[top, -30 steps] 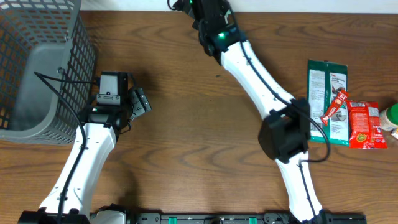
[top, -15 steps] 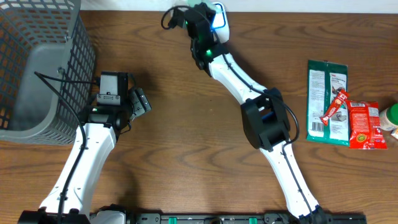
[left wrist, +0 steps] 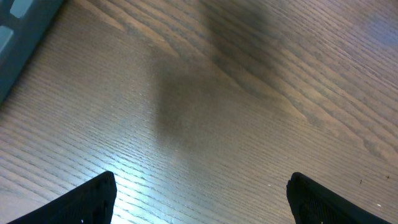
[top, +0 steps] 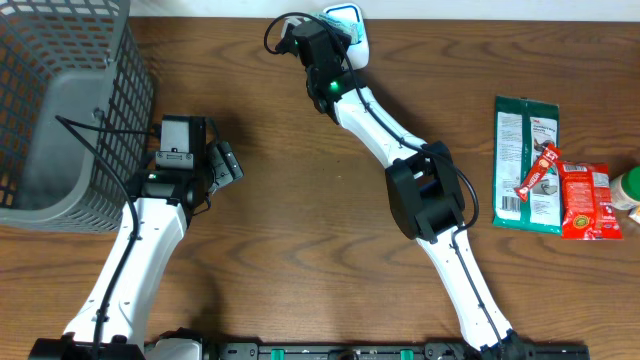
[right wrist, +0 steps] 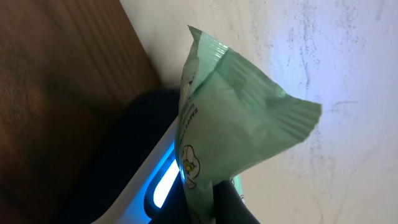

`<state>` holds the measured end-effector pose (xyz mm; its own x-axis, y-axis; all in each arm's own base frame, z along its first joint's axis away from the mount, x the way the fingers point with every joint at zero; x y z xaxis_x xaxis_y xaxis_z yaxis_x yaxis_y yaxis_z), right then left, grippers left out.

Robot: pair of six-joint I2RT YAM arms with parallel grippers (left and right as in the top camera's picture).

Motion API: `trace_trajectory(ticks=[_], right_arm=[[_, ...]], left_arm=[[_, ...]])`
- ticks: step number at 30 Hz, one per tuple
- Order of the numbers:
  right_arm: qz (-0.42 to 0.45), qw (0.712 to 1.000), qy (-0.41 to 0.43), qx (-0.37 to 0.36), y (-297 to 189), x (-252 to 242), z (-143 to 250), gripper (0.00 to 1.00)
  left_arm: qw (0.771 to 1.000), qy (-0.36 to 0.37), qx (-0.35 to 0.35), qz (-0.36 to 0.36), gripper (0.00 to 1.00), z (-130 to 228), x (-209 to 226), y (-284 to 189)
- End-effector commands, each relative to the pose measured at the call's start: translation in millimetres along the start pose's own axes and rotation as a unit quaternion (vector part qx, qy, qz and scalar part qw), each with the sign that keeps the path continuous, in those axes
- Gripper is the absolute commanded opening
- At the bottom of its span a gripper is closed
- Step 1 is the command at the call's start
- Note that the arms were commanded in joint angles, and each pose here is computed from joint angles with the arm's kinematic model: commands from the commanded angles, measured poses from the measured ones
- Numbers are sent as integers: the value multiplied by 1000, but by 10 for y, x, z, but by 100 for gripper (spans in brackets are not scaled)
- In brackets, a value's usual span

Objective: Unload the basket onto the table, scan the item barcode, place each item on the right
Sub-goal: 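Hold the mint wipes pack in front of the white scanner, then carry the mint pack right and set it on the item pile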

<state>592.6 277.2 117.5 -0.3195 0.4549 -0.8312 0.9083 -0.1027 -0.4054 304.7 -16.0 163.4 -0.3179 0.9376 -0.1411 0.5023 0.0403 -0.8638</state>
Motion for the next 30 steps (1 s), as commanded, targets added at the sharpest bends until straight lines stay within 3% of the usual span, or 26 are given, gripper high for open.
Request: trace_trajectory(ticks=[1,4,9,16,22,27,30], right_arm=[[-6,999,31,-2,9,12,10,1],[21,998,61,-12,-24,-149,-52,1],[24,979,194,-52,-408,-841,-253,1],[-59,941,334,-15,-1466,-1739,-101,1],[-136,903,401,75,-2262,-2156,516,1],[-279,831,450,170,-2557,-2194,1257,1],[-300,782,476,267,-2487,-2137,1827,1]], left_arm=[[1000,-1,-6,-5,88,-32,10,-13],[1000,-1,-6,-5,88,-32,10,-13],[1000,-1,-6,-5,88,-32,10,-13],[1000,-1,-6,-5,88,-32,10,-13],[1000,-1,-6,-5,88,-32,10,-13],[1000,-1,-6,-5,88,-32,10,-13],[1000,-1,-6,-4,88,-33,10,-13]])
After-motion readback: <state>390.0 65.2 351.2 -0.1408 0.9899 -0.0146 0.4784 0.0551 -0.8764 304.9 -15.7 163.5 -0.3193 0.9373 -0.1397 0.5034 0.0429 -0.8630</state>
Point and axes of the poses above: each gripper's point midway between its finger pads, its own y axis out along the fingers, its own x axis along the line the jaws close on, z = x × y, the point moved 6 cm from there along -y, back along the fingers, and after that the axes turned 5 degrees about y, right-handed, at the moved point
